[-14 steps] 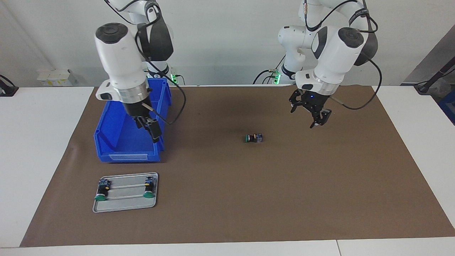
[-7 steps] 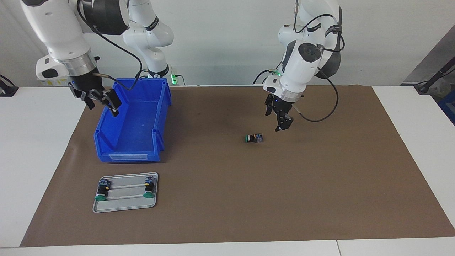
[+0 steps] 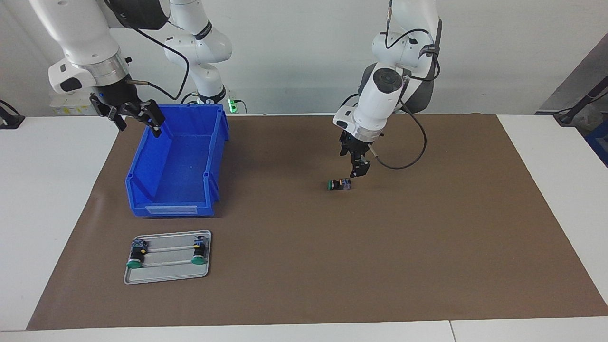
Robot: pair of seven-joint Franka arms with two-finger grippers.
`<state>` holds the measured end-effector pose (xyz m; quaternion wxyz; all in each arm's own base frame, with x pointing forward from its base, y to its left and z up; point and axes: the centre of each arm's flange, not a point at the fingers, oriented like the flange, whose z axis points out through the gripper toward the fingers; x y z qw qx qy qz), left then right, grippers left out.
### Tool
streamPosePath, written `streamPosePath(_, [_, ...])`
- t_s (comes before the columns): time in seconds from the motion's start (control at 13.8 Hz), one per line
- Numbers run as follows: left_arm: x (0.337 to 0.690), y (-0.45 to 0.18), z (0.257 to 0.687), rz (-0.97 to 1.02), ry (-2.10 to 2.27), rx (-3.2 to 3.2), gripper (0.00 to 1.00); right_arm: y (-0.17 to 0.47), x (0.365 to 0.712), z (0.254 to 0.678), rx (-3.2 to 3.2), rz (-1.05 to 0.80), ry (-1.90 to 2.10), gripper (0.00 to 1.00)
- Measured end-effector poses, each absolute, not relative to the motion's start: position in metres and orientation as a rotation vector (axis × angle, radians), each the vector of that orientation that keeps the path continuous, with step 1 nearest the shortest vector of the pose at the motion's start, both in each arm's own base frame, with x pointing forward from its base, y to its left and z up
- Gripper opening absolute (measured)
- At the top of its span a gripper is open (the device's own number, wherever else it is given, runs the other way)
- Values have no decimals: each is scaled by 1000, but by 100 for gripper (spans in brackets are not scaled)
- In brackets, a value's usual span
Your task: Place and press button with both arms
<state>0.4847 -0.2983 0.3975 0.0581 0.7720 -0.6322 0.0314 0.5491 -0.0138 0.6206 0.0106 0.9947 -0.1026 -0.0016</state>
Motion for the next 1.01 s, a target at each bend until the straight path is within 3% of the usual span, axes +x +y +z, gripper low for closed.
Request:
streamPosePath(0.43, [484, -324, 348, 74, -1931, 2337, 93, -54, 544, 618, 3112, -12, -210, 100])
streamPosePath(1.01, [483, -335, 313, 39, -1907, 2378, 93, -22, 543, 628, 3092, -19, -81, 100])
